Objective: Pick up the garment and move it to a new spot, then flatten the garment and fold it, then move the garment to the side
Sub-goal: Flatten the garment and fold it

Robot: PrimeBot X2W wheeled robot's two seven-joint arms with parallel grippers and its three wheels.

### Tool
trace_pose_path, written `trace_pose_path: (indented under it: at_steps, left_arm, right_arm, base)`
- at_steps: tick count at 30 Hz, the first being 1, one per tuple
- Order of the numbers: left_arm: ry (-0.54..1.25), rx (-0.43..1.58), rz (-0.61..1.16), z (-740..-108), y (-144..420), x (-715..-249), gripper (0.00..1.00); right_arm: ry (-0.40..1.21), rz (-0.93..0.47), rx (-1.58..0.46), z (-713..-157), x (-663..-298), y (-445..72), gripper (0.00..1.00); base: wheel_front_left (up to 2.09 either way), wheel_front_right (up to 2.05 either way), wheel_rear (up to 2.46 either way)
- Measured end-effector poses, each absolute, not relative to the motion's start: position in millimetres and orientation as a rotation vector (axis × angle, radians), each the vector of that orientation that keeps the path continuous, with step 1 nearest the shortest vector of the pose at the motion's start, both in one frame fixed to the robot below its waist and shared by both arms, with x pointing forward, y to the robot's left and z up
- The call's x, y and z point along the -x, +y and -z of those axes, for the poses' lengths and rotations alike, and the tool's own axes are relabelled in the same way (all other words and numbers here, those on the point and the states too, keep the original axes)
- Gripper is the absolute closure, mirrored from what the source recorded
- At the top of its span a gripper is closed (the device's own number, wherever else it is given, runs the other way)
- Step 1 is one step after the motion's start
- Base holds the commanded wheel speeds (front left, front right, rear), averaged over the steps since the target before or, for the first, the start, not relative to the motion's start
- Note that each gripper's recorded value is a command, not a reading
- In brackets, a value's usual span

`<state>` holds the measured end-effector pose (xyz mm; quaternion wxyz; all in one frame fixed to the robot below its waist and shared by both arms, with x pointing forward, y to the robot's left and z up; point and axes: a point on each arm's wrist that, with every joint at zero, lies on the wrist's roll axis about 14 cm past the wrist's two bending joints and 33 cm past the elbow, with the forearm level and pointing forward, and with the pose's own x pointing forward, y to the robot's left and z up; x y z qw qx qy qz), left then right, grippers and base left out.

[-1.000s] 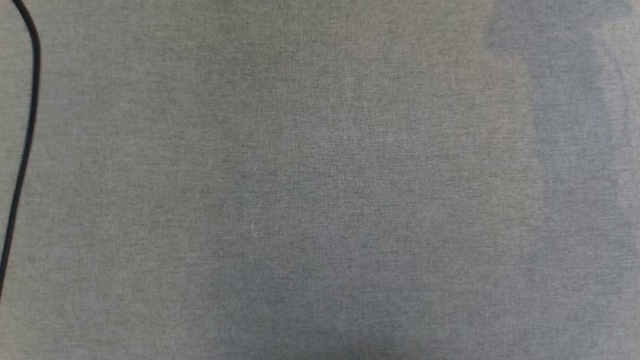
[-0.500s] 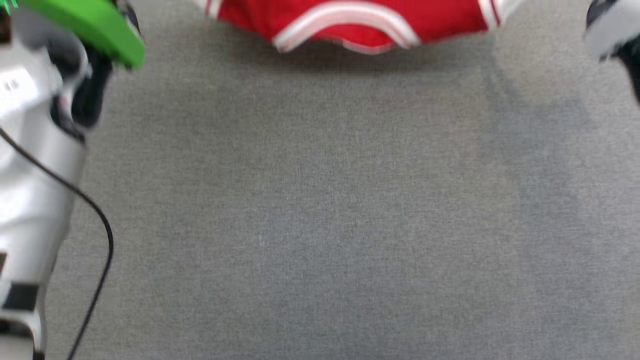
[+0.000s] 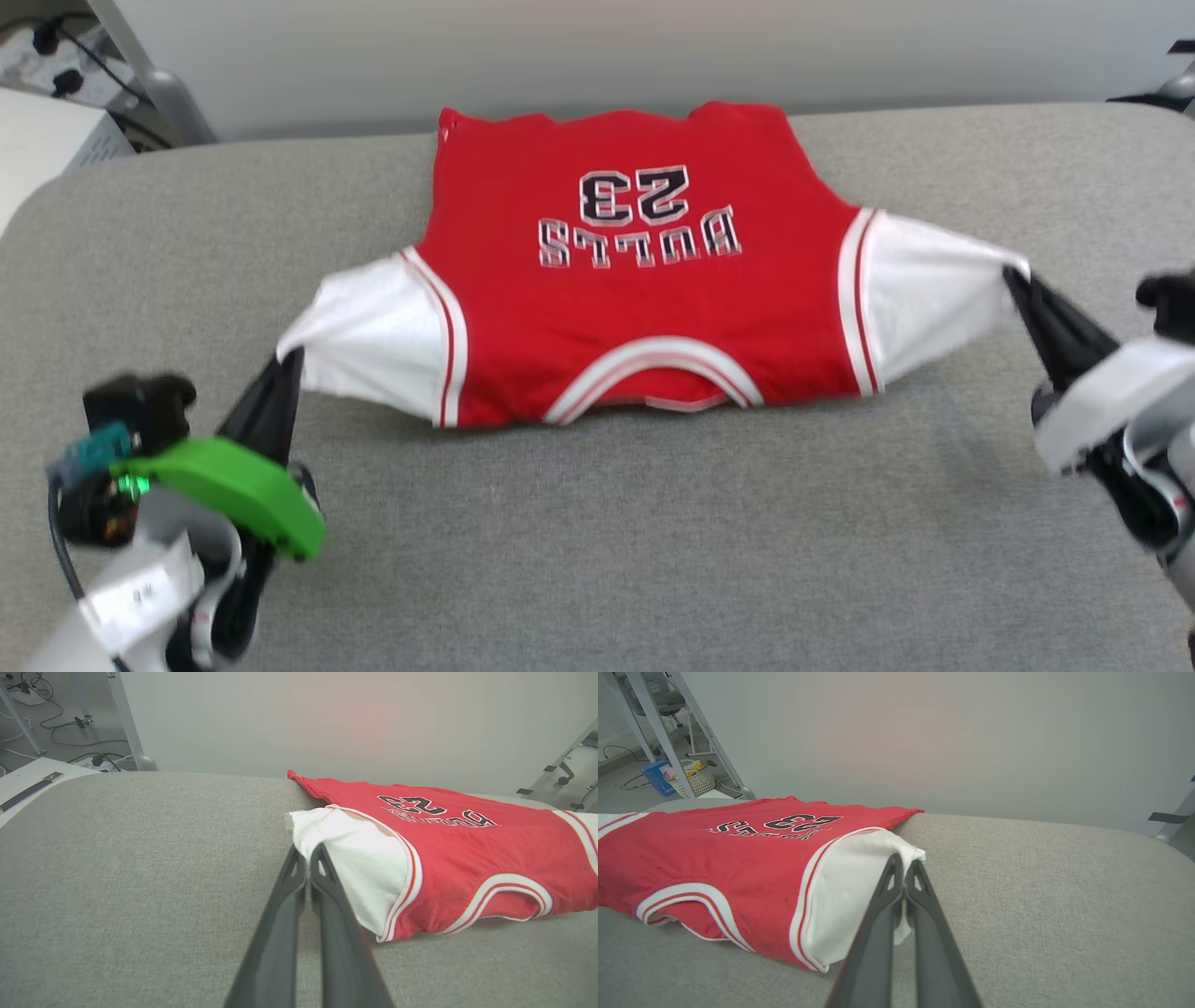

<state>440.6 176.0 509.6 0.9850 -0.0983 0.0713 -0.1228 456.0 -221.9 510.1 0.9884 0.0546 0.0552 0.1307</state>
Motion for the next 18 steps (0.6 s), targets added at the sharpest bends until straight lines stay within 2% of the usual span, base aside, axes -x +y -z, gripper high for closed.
trace_pose_path:
  at_steps: [8, 18]
  left_arm:
    - [0.270, 0.249, 0.172, -476, 187, -373, 1.00]
    - [0.438, 0.304, 0.088, -422, 194, -324, 1.00]
  right_arm:
    - [0.260, -0.183, -0.178, -460, -383, -244, 1.00]
    - [0.483, -0.100, -0.212, -395, -321, -257, 1.00]
  base:
    - [0.00, 0.00, 0.00]
    - [0.00, 0.00, 0.00]
